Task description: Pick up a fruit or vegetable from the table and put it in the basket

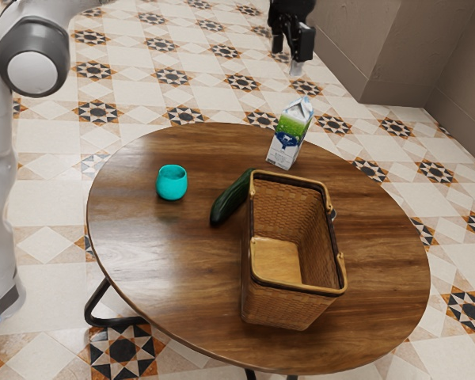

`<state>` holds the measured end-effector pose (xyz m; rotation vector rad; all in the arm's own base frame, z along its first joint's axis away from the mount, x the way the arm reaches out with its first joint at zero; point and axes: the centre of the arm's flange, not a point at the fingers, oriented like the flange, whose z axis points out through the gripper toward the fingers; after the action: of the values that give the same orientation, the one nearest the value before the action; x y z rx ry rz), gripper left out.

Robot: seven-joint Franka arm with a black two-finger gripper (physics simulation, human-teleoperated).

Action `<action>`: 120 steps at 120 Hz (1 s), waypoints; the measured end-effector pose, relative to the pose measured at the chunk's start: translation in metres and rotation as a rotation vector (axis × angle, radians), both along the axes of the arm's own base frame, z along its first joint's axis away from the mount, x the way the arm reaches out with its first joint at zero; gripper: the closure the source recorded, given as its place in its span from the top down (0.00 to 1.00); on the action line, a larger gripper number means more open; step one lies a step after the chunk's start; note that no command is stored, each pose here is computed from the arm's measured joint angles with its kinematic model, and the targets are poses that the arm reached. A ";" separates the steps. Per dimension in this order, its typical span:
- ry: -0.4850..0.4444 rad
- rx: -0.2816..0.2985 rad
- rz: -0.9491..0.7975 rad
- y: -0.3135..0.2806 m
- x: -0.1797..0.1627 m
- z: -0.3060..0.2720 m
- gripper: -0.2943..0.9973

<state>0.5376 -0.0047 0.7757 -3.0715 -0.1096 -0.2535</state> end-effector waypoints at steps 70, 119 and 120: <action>0.146 -0.088 0.516 0.014 0.028 -0.059 0.77; 0.160 -0.196 1.046 0.027 -0.016 -0.144 0.77; 0.159 -0.197 1.049 0.023 -0.016 -0.145 0.77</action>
<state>0.5213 0.0184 0.6309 -2.6987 -1.7026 0.0715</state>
